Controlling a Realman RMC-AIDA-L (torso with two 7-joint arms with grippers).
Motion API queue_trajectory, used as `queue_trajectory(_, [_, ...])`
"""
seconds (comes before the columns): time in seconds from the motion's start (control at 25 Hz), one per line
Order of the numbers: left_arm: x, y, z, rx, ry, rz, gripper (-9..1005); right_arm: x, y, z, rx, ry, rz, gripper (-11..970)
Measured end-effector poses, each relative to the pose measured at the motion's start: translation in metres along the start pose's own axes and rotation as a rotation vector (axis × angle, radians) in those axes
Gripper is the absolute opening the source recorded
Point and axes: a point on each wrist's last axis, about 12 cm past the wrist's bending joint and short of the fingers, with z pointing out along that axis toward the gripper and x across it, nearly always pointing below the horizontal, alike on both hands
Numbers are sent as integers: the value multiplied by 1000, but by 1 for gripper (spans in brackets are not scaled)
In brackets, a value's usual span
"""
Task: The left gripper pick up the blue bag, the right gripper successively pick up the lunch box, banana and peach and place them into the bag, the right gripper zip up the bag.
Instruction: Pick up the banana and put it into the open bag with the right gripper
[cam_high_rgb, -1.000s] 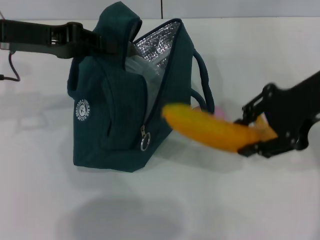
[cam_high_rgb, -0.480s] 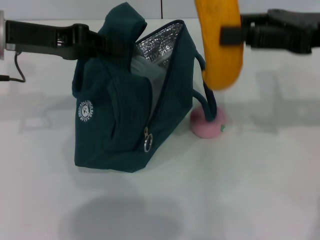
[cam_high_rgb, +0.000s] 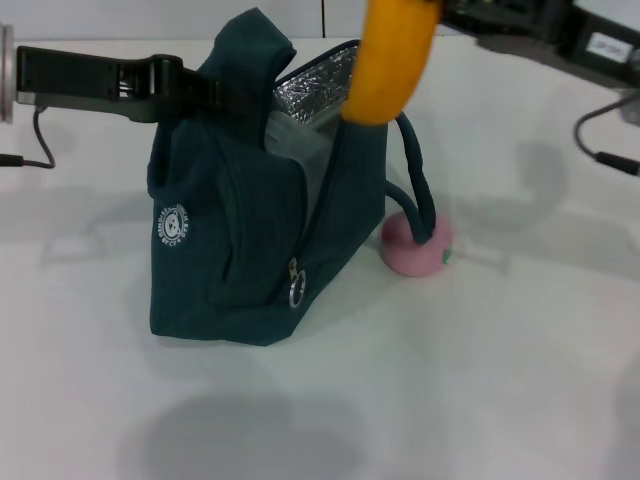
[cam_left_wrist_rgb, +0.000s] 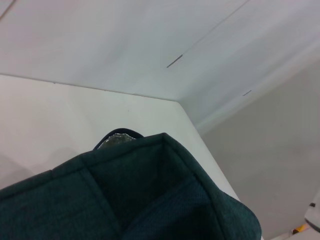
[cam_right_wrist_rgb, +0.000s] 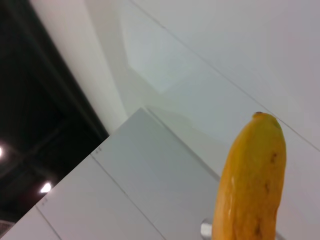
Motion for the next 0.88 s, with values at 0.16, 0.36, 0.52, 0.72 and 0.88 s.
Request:
queue_trajectory(0.16, [1,1,0,-3,2,6,36,10,-10,15,28,24,61,486])
queue_trajectory(0.36, [2,2,-2,-7,2,10,33,22,-20,23,92,88,93,491])
queue_trajectory(0.52, [3,2,-2,-8,2,14,33,30,-26,22,138,110,86,496])
queue_trajectory(0.72, [2,2,-2,-8,2,18,33,33,-30,22,163,109,67,502])
queue_trajectory(0.88, [2,2,-3,-7,4,21,33,30,-32,24,177,104,45,506])
